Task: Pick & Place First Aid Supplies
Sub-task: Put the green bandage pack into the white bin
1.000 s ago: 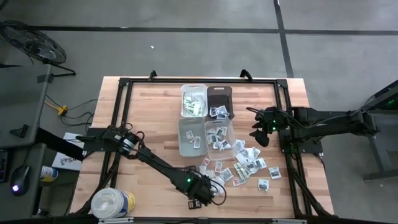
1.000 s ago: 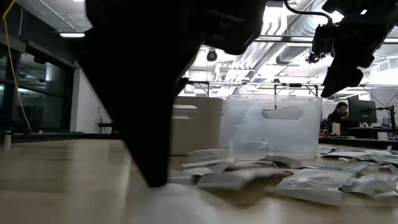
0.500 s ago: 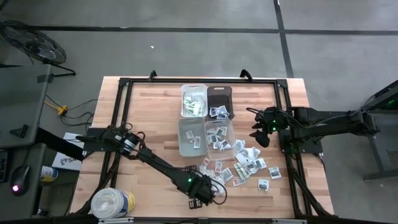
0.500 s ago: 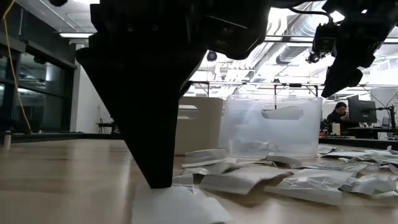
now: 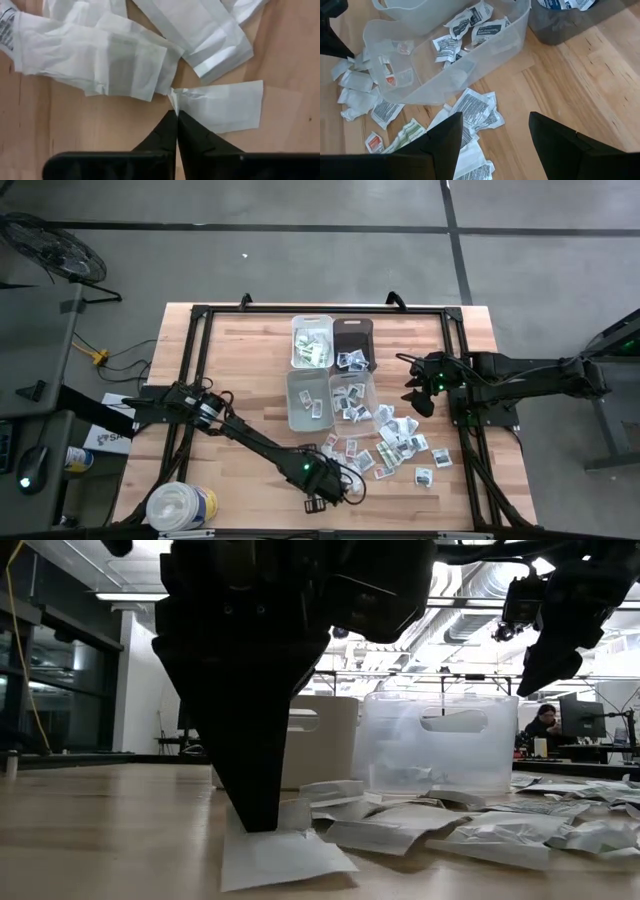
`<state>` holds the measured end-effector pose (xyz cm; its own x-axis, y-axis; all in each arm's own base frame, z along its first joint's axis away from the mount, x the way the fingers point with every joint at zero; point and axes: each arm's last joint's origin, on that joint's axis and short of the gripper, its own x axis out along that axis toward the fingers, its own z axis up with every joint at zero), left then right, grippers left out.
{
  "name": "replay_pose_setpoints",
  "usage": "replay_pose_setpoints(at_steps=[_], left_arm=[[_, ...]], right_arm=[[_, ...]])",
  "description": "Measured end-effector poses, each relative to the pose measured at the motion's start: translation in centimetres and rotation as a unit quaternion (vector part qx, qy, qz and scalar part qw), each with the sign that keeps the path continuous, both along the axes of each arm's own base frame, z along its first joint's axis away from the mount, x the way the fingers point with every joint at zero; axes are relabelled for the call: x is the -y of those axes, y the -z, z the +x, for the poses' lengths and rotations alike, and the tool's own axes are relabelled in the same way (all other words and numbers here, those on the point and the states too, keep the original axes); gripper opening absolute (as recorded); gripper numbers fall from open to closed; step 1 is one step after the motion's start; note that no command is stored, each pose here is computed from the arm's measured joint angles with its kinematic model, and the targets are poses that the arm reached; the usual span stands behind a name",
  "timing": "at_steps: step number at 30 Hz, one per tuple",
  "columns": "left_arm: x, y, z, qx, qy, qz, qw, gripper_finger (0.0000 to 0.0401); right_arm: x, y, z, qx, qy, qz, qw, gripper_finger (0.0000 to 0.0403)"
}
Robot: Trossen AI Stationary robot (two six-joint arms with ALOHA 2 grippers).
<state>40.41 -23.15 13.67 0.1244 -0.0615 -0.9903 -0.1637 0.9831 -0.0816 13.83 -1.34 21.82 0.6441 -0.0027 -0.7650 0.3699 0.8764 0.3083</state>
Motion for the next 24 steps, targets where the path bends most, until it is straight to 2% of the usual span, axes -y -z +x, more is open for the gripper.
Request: replay_pose_setpoints(at_steps=[5, 9, 11, 13, 15, 17, 20, 24], left_arm=[[-0.1, -1.7, -0.2, 0.005, 0.03, -0.009, 0.999, 0.0005], [-0.2, -3.6, -0.7, -0.018, 0.068, -0.005, 0.998, 0.0003], [0.0, -5.3, -0.3, -0.001, 0.086, -0.028, 0.996, 0.0003], [-0.5, -7.1, -0.6, -0.01, 0.102, -0.027, 0.994, 0.0003], [-0.6, -8.5, -0.1, 0.012, 0.114, -0.039, 0.993, 0.0003], [-1.0, -9.6, -0.3, 0.006, 0.121, -0.026, 0.992, 0.0003], [-1.6, -11.7, 0.3, 0.042, 0.121, -0.031, 0.991, 0.0003], [-3.2, -14.4, 0.8, 0.067, 0.12, -0.011, 0.99, 0.0003]], right_arm=[[0.0, 0.0, 0.0, 0.0, -0.003, 0.003, 1.0, 0.0222], [0.0, 0.0, 0.0, 0.001, -0.007, 0.002, 1.0, 0.0222], [0.0, 0.0, 0.0, 0.001, -0.008, 0.003, 1.0, 0.0222], [0.0, 0.0, 0.0, 0.001, -0.007, 0.002, 1.0, 0.0222], [0.0, 0.0, 0.0, 0.001, -0.007, 0.002, 1.0, 0.0222], [0.0, 0.0, 0.1, 0.005, -0.008, 0.002, 1.0, 0.0222], [0.0, 0.0, 0.1, 0.004, -0.009, 0.001, 1.0, 0.0222], [0.0, 0.0, 0.1, 0.006, -0.009, 0.001, 1.0, 0.0222]])
